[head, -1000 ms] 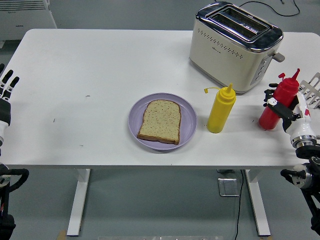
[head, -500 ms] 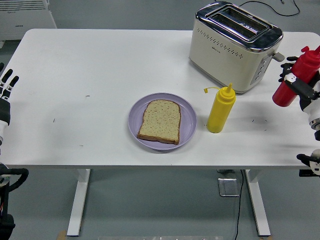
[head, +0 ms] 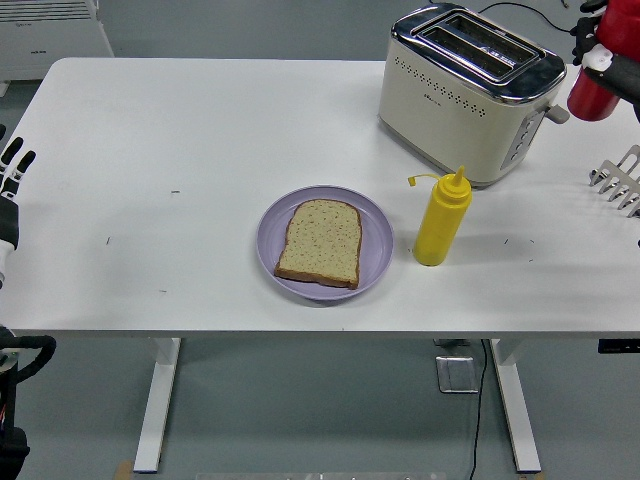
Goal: Pick up the cup,pour liquid into bread,place the cup on the desk
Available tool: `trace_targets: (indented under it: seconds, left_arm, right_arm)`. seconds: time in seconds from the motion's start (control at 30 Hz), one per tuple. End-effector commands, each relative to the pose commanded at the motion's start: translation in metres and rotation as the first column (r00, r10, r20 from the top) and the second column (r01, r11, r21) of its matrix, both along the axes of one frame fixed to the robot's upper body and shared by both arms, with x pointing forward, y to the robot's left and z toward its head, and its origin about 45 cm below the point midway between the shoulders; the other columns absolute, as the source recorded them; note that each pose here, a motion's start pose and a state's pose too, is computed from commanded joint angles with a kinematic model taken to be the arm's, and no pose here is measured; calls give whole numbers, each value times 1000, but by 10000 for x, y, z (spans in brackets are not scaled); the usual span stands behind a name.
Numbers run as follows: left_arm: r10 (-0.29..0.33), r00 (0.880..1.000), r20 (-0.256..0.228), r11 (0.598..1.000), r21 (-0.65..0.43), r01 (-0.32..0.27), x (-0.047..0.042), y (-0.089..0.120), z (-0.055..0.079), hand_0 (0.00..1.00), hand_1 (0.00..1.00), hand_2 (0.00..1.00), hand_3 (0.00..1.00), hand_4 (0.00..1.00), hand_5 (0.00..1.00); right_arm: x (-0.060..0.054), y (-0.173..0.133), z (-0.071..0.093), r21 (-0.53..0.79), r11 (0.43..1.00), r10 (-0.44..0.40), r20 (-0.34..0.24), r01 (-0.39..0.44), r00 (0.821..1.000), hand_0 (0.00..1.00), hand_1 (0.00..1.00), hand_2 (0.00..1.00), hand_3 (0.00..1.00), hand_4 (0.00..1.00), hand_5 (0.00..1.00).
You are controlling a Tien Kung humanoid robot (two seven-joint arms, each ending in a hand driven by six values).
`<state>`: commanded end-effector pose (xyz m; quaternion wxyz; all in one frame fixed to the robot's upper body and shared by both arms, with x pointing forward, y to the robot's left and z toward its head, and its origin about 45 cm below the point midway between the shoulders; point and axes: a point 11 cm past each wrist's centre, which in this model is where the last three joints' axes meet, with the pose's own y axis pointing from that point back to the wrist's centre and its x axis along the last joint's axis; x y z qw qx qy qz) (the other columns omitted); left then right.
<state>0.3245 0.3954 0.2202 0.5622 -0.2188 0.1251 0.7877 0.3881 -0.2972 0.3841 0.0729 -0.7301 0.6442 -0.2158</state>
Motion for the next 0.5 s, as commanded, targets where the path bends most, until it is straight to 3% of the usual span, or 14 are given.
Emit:
trace_targets:
  seconds: [0.23, 0.5]
  left_arm:
    - [3, 1000, 1, 1000, -1, -3, -2, 8, 3, 720, 765, 813, 724, 675, 998]
    - [3, 1000, -2, 1000, -3, -3, -6, 5, -9, 720, 764, 812, 723, 674, 998]
  right_arm:
    - [78, 388, 233, -193, 979, 74, 58, -62, 996, 69, 184, 332, 402, 491, 105]
    - [201, 702, 410, -373, 926, 109, 108, -62, 988, 77, 185, 332, 408, 487, 103]
